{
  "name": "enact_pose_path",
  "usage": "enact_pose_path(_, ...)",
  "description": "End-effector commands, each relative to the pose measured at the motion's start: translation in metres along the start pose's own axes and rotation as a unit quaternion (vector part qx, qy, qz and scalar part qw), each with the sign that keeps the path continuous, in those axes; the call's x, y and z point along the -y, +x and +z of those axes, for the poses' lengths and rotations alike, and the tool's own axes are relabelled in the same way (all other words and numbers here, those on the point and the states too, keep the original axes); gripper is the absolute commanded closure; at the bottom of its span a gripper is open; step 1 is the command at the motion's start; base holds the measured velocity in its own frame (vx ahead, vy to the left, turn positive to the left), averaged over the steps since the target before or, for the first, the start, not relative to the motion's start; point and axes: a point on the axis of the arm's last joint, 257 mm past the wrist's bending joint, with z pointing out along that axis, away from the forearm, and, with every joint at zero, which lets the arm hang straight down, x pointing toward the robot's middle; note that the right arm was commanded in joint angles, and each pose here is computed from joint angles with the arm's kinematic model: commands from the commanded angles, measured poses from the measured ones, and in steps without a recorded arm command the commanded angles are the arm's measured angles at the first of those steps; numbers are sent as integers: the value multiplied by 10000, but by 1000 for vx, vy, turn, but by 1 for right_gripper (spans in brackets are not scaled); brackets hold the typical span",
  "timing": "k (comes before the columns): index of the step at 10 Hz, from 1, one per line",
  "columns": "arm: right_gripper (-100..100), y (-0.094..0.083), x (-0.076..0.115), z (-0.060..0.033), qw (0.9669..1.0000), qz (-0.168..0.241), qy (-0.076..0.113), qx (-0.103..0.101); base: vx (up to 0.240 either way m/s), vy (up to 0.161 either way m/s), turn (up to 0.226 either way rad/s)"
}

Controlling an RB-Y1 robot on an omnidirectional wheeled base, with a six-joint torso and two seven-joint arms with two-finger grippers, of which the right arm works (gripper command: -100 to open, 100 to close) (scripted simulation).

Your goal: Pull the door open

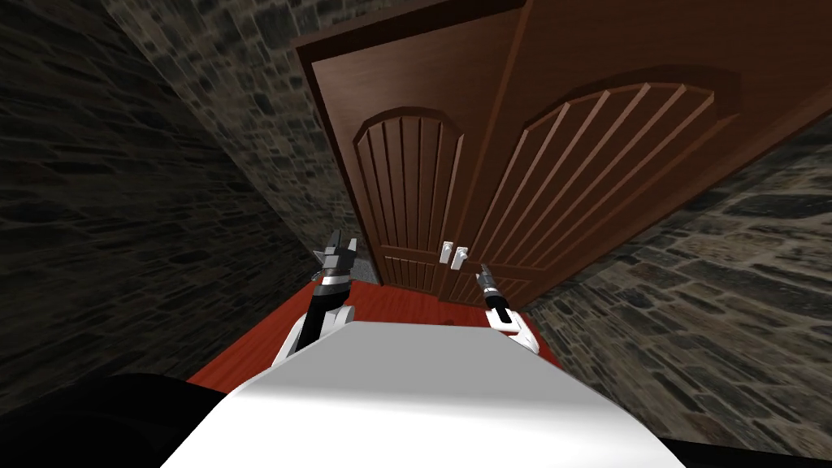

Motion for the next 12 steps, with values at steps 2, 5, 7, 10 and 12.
enact_pose_path(2,-100,214,-93,36,9997,67,-91,-222,-173,106,89)
enact_pose_path(5,-100,-170,61,-62,9999,-41,89,116,-7,-59,-119)
enact_pose_path(7,-100,-268,77,-66,9997,-67,123,214,142,-150,-24)
enact_pose_path(10,-100,-94,-9,38,9999,-20,13,99,214,34,88)
enact_pose_path(12,-100,94,-94,121,9999,29,-95,-40,213,123,145)
